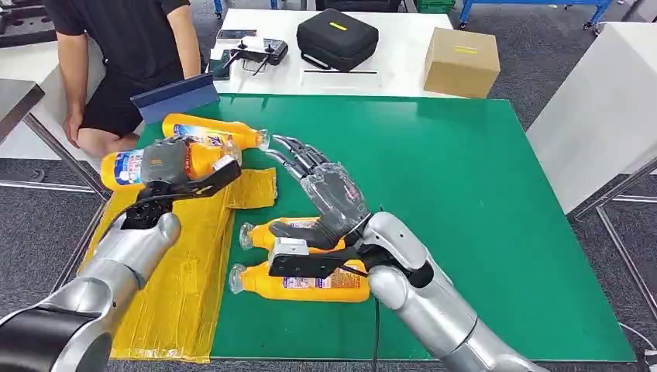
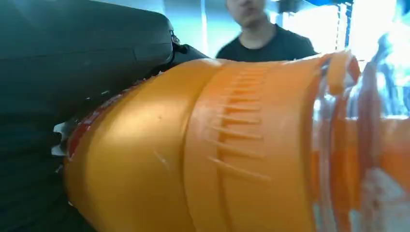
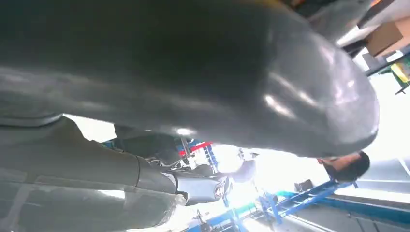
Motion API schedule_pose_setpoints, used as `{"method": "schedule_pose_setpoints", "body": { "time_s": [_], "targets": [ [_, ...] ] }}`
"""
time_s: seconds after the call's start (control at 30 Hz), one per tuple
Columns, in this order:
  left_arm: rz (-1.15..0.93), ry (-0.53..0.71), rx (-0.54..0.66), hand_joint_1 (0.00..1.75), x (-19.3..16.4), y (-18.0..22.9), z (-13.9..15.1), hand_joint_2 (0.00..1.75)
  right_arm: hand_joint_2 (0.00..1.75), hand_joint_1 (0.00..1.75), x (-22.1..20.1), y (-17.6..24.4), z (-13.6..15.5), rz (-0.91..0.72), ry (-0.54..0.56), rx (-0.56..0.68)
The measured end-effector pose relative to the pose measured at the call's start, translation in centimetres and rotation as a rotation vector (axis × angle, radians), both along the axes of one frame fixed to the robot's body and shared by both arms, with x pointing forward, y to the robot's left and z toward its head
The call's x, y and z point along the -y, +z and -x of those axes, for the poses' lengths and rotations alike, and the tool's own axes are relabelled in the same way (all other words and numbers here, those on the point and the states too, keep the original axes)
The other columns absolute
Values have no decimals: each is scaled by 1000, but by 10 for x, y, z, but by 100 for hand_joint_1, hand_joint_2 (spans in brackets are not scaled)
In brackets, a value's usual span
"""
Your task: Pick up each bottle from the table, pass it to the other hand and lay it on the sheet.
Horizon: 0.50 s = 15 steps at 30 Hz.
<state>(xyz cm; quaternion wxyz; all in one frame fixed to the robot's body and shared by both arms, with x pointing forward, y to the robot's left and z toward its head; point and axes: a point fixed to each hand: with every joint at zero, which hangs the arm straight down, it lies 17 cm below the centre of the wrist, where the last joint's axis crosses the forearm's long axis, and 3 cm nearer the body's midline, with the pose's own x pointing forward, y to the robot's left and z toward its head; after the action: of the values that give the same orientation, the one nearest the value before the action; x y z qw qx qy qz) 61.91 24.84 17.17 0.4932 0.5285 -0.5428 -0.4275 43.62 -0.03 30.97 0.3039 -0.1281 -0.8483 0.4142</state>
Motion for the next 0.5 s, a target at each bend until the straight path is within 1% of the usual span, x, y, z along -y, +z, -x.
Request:
{"method": "schedule_pose_setpoints", "body": {
  "time_s": [0.03, 0.07, 0.17, 0.27, 0.5],
  "targets": [
    [-8, -21, -16, 31, 9, -5, 1, 0, 0, 0, 0, -1, -1, 4, -2, -1],
    [-16, -38, -30, 0, 15, -10, 3, 0, 0, 0, 0, -1, -2, 8, -4, -2],
    [-51, -103, -67, 0, 37, -21, 6, 0, 0, 0, 0, -4, -5, 18, -9, -6],
    [-55, -157, -88, 0, 52, -27, 9, 0, 0, 0, 0, -7, -7, 28, -12, -10],
    [-61, -178, -84, 0, 59, -24, 8, 0, 0, 0, -1, -11, -8, 44, -14, -17]
  ]
}}
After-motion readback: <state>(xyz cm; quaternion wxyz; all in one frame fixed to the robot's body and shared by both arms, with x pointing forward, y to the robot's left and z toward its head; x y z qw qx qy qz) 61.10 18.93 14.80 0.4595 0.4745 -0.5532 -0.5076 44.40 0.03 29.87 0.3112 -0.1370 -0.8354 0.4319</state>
